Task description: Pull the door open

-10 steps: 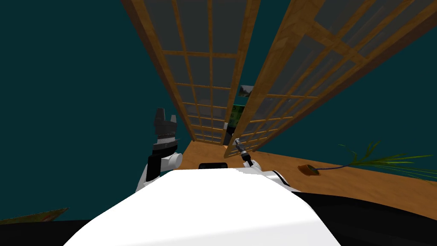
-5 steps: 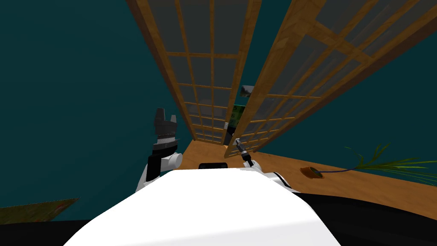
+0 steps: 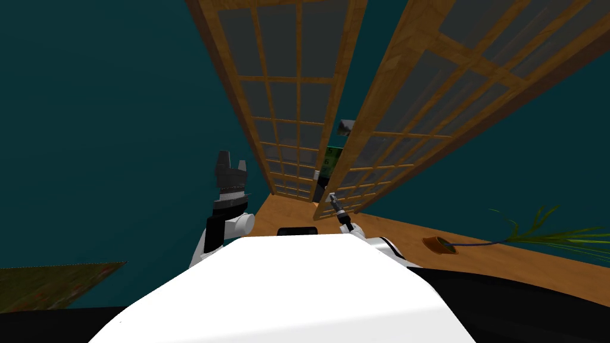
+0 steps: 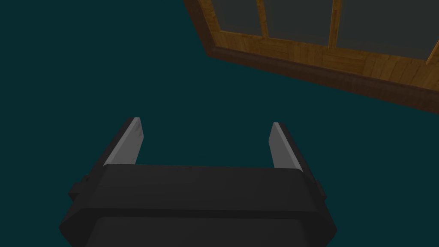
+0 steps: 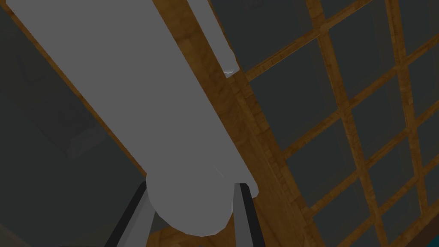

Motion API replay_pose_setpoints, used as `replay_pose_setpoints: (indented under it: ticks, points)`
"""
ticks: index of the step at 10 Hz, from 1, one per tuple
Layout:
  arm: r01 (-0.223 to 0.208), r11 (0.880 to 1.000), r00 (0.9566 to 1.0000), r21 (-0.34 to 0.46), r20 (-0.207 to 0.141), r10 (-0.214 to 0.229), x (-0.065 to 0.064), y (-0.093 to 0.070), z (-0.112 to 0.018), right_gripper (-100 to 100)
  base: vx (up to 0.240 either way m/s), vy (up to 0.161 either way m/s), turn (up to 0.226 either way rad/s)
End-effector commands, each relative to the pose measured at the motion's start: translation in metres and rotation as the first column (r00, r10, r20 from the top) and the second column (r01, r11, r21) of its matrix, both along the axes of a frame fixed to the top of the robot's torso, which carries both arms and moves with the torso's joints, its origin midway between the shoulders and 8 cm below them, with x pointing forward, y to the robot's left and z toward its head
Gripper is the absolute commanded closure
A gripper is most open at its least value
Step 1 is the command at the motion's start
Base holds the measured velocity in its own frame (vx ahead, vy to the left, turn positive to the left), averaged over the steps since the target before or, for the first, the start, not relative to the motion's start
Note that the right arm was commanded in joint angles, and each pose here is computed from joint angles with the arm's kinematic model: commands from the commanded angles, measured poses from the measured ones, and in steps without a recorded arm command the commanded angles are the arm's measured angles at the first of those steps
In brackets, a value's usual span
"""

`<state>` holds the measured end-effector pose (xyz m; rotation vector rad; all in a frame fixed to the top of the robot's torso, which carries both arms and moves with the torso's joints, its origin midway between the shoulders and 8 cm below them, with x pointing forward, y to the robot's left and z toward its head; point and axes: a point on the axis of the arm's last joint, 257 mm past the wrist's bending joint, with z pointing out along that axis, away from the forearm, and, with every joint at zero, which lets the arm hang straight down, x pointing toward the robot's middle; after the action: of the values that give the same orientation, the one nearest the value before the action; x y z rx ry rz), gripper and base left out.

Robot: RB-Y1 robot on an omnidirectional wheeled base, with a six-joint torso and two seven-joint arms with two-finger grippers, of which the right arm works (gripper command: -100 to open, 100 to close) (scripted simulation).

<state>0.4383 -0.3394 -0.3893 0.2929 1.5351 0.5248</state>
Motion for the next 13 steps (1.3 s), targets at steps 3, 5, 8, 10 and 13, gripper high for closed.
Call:
replay_pose_setpoints:
  ticks: [3, 5, 8, 10, 13]
  points:
    - [0.003, 0.995, 0.9999, 0.098, -0.016, -0.001, -0.002, 0.005, -0.002, 100, -0.024, -0.015, 0.061]
    - [0.01, 0.988, 0.9997, 0.151, -0.022, -0.007, -0.002, 0.003, -0.002, 100, -0.033, -0.019, 0.051]
    - [0.018, 0.979, 0.9996, 0.201, -0.027, -0.013, -0.002, 0.002, -0.001, 100, -0.036, -0.021, 0.059]
    - [0.026, 0.969, 0.9993, 0.247, -0.032, -0.018, -0.002, 0.0, -0.001, 100, -0.03, -0.018, 0.057]
    - [0.041, 0.946, 0.9988, 0.321, -0.039, -0.031, -0.001, -0.004, 0.0, 100, -0.028, -0.014, 0.068]
